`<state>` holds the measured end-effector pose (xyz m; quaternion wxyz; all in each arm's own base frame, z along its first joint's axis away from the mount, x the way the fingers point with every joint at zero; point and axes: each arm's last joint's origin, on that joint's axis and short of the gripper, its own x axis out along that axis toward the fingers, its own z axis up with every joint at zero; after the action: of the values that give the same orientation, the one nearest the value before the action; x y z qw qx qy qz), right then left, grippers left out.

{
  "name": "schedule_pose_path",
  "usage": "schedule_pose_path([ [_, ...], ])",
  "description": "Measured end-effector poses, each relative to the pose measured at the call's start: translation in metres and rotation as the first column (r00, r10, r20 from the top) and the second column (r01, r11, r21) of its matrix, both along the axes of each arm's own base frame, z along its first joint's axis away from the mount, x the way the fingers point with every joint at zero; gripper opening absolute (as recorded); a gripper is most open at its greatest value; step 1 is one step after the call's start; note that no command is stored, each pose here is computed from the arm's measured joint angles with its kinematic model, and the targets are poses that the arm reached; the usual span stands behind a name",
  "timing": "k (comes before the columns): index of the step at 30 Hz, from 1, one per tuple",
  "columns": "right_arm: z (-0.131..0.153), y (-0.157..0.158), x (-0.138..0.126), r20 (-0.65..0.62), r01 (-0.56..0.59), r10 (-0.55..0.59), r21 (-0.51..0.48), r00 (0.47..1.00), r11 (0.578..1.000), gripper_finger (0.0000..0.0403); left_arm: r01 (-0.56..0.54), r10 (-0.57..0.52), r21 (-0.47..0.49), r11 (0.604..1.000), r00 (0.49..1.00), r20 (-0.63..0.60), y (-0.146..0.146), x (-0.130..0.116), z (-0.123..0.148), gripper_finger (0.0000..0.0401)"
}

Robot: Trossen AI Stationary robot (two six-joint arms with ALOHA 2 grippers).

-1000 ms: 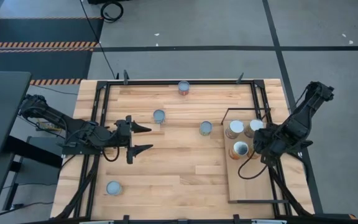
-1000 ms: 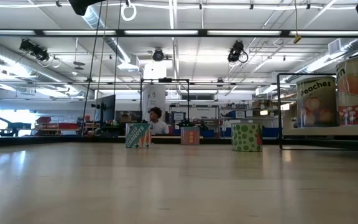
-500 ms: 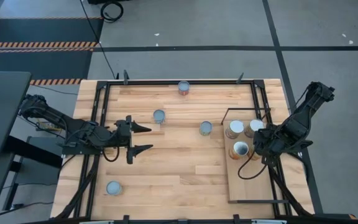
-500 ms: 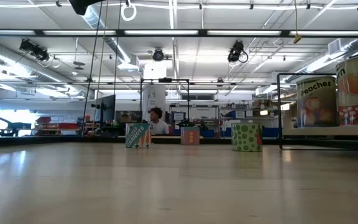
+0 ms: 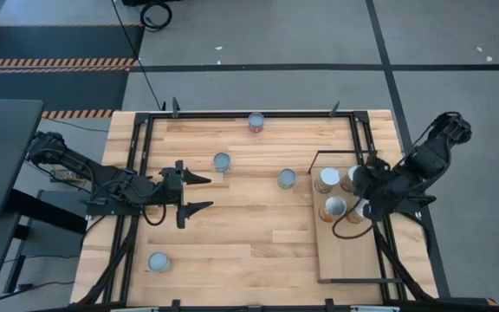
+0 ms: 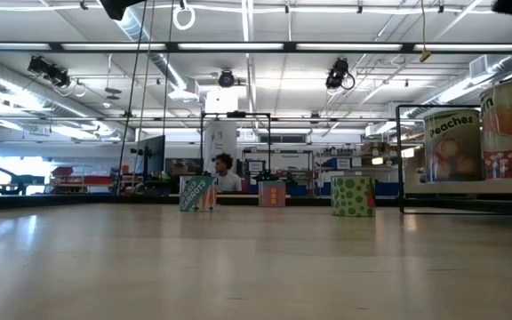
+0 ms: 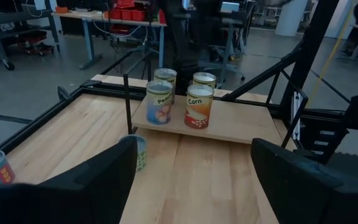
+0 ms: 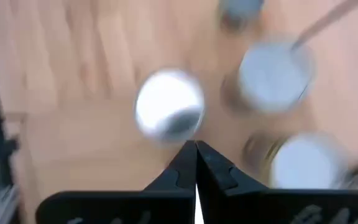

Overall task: Pick and place cans onto a shelf
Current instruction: Put the canned mix on the shelf

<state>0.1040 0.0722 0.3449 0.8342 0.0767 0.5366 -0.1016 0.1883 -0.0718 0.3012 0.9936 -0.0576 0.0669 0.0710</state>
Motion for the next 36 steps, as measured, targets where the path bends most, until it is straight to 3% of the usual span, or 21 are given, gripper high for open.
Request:
schedule_pose_path([
  [4, 0.013, 0.001, 0.039, 0.052, -0.052, 0.061, -0.152, 0.997, 0.987, 0.0018, 0.000, 0.000, 0.000, 1.000, 1.000, 0.000, 0.000, 0.000, 0.000, 0.0318],
  [7, 0.014, -0.002, 0.079, 0.058, -0.127, 0.142, -0.210, 0.988, 0.969, 0.0049, 0.000, 0.000, 0.000, 1.000, 1.000, 0.000, 0.000, 0.000, 0.000, 0.0318],
  [13, -0.010, -0.021, 0.156, 0.036, -0.330, 0.340, -0.155, 0.940, 0.931, 0.0148, 0.000, 0.000, 0.001, 1.000, 1.000, 0.000, 0.000, 0.000, 0.000, 0.0318],
  [18, -0.048, -0.048, 0.196, -0.084, -0.362, 0.354, -0.115, 0.931, 0.925, 0.0240, 0.000, 0.000, 0.001, 1.000, 1.000, 0.000, 0.000, 0.000, 0.000, 0.0318],
  [24, -0.085, -0.078, 0.220, -0.198, -0.355, 0.338, -0.061, 0.920, 0.933, 0.0343, 0.000, 0.000, 0.001, 1.000, 1.000, 0.000, 0.000, 0.000, 0.000, 0.0318],
  [28, -0.103, -0.099, 0.225, -0.248, -0.333, 0.314, -0.036, 0.916, 0.942, 0.0389, -0.001, 0.001, 0.001, 1.000, 1.000, 0.000, 0.000, 0.000, 0.000, 0.0318],
  [32, -0.123, -0.114, 0.223, -0.263, -0.308, 0.306, 0.035, 0.915, 0.951, 0.0396, -0.001, 0.001, 0.001, 1.000, 1.000, 0.000, 0.000, 0.000, 0.000, 0.0318],
  [36, -0.133, -0.125, 0.224, -0.266, -0.305, 0.304, 0.036, 0.915, 0.952, 0.0392, -0.001, 0.001, 0.000, 1.000, 1.000, 0.001, 0.000, 0.000, 0.000, 0.0318],
])
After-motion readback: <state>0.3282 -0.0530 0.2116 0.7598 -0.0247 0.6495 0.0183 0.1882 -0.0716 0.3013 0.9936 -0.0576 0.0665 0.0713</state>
